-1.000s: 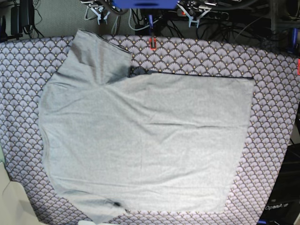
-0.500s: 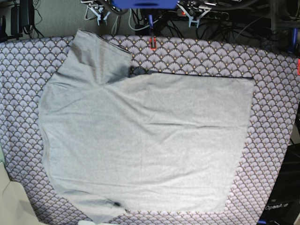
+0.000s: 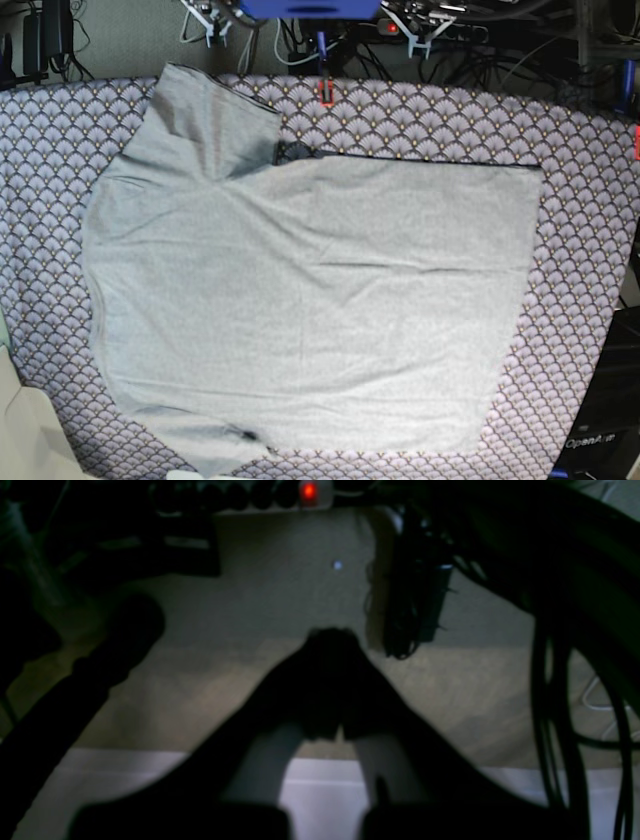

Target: Fold the T-shirt properly

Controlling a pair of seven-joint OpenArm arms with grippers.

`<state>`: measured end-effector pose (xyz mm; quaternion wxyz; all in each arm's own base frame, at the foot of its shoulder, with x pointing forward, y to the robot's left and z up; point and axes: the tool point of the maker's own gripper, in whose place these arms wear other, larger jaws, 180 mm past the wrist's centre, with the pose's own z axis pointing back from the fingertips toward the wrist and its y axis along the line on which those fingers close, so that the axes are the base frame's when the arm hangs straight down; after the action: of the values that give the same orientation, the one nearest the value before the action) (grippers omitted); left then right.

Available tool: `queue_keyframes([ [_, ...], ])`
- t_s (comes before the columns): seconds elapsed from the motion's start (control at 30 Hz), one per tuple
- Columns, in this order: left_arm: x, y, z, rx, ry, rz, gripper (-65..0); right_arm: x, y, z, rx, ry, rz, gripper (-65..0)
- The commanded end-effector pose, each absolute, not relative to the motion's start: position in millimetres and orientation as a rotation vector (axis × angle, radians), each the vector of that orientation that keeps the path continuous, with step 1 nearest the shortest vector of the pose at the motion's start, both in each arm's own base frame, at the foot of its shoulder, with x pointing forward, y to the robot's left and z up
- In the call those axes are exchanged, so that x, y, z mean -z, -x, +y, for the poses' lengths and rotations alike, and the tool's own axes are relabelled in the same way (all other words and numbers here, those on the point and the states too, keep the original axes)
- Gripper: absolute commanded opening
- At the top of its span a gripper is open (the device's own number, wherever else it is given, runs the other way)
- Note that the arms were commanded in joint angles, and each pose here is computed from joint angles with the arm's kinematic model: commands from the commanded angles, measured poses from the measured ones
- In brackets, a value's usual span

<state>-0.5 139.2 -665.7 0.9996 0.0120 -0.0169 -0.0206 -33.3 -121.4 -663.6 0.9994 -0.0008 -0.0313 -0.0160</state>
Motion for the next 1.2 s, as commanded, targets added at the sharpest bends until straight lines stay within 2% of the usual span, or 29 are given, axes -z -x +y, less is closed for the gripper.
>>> queue_keyframes([
  [0.0,665.4,12.9,139.2,0.039,-0.023,-0.032,-65.0,662.1,49.7,-124.5,0.036,0.016,-0.056,-65.0],
  [0.3,654.7,62.7,166.8,0.045,-0.059,-0.141,-65.0,635.3,117.5,-135.6,0.023,0.04,-0.223,-65.0],
  [0.43,645.2,78.4,185.7,-0.043,-0.033,-0.203,-65.0,613.5,137.8,-142.6,0.003,0.065,-0.338,-65.0],
  [0.7,628.4,43.9,232.8,-0.349,0.034,-0.384,-65.0,580.3,130.9,-164.0,-0.092,0.142,-0.558,-65.0],
  [0.9,609.1,40.8,248.7,-0.361,0.01,-0.541,-65.0,553.2,129.6,-171.8,-0.128,0.145,-0.702,-65.0],
  [1.17,582.7,57.7,263.7,-0.365,-0.051,-0.681,-65.0,533.5,131.2,-183.0,-0.161,0.154,-0.786,-65.0],
])
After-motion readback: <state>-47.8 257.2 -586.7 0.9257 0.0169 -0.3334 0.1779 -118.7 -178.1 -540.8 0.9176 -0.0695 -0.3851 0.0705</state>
